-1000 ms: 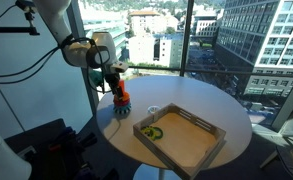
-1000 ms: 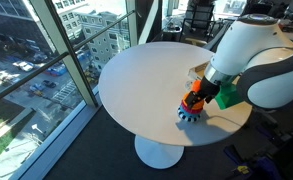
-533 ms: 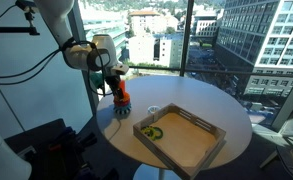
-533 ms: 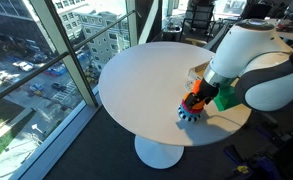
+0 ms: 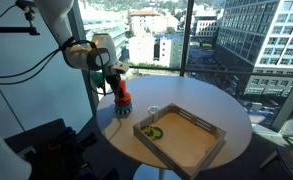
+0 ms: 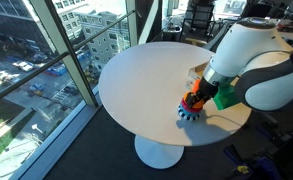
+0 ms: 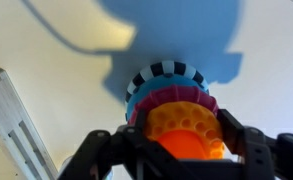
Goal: Take a ring off of the ring toss
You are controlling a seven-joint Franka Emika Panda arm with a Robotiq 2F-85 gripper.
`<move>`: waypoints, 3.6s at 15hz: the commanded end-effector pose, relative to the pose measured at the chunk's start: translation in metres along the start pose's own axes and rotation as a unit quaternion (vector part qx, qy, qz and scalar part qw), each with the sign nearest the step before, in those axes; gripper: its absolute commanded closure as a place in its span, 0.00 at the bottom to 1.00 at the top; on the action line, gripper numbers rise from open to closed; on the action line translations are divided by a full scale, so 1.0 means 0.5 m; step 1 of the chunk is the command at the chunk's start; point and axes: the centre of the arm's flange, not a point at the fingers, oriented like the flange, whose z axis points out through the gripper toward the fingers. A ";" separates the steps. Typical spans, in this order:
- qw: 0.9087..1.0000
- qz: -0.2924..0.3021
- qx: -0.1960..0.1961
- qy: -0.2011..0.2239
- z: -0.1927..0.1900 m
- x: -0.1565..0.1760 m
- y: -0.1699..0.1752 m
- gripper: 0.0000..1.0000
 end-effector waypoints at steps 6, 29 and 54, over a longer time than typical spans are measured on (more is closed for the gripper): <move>1.000 -0.002 0.004 0.012 -0.035 -0.004 -0.006 0.58; 0.998 -0.004 0.026 0.053 -0.180 -0.020 -0.005 0.59; 0.999 0.003 0.017 0.029 -0.220 -0.018 0.005 0.39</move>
